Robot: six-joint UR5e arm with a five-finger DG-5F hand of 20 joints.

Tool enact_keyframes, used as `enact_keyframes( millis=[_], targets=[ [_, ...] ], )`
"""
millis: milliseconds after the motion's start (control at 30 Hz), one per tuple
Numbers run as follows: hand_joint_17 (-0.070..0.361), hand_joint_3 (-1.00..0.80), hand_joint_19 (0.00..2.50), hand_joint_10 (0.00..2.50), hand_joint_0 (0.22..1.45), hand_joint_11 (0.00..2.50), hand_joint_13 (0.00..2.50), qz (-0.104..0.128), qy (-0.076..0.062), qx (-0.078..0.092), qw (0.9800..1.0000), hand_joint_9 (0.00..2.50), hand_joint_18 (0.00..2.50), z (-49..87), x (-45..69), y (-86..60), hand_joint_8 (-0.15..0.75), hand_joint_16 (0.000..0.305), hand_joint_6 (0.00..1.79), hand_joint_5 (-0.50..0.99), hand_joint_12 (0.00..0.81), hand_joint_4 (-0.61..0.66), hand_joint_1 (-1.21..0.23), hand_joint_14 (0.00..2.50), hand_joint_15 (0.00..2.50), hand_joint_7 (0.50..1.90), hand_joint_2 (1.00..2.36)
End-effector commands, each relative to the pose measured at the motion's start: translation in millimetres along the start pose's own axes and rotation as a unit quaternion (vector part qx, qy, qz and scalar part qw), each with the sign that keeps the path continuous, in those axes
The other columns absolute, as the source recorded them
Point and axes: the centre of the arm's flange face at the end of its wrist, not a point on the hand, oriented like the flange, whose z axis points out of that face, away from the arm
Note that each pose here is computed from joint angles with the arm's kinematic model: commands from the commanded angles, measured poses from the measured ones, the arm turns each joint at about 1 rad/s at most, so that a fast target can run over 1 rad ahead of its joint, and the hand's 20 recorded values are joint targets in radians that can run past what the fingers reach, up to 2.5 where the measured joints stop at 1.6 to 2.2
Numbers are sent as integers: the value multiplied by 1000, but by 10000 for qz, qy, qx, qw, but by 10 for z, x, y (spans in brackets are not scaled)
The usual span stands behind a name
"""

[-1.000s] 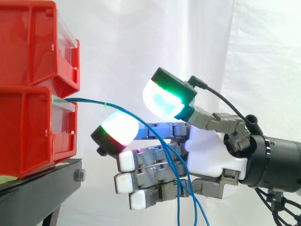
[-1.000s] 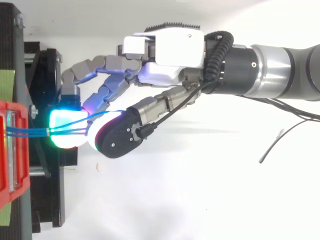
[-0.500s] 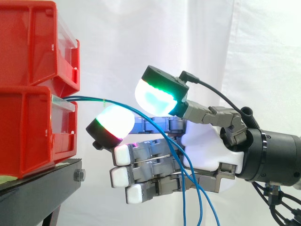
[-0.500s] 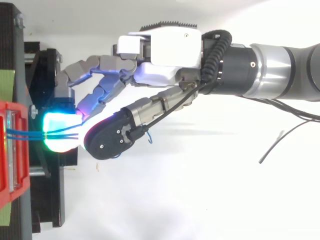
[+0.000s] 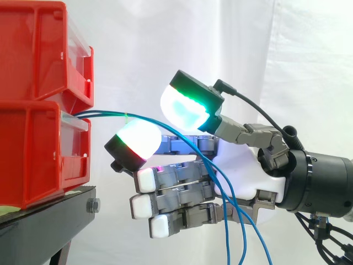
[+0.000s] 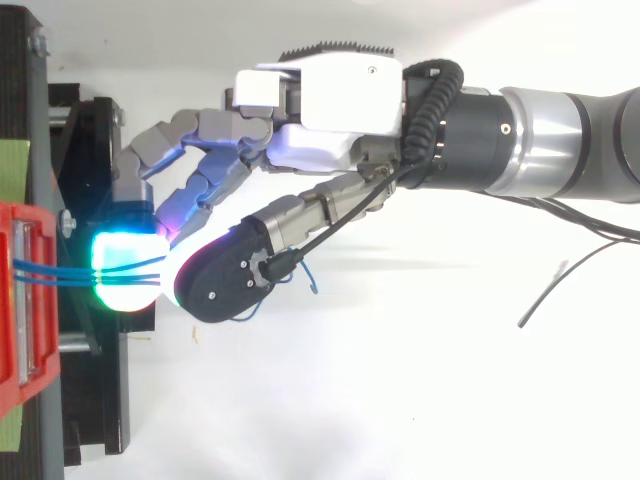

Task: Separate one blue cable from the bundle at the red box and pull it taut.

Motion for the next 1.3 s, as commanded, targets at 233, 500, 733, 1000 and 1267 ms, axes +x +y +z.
enact_keyframes(
  millis=[233, 500, 733, 1000, 1267],
  targets=[
    [115, -420, 627, 15, 547, 628, 823, -9, -8, 9, 10000, 811, 721, -4, -12, -2, 338, 51, 832, -169, 386, 196, -700, 16, 472, 1030, 1005],
    [128, -140, 612, 11, 586, 625, 857, -8, 15, 24, 10000, 842, 794, -5, 3, -5, 362, 57, 860, -162, 410, 161, -761, 15, 469, 1069, 1012],
    [126, -144, 626, 14, 599, 667, 860, -15, 22, 24, 10000, 837, 809, -5, 4, -5, 356, 56, 876, -170, 406, 151, -794, 16, 485, 1048, 1012],
    [111, -237, 653, 18, 629, 937, 843, -77, 22, 32, 10000, 869, 812, -7, 4, -7, 324, 49, 889, -183, 372, 123, -898, 18, 529, 1102, 1016],
    [111, -420, 625, 16, 712, 958, 889, -76, 30, 32, 10000, 896, 882, -5, 16, -7, 330, 49, 904, -182, 370, 149, -954, 21, 535, 1117, 1007]
  ],
)
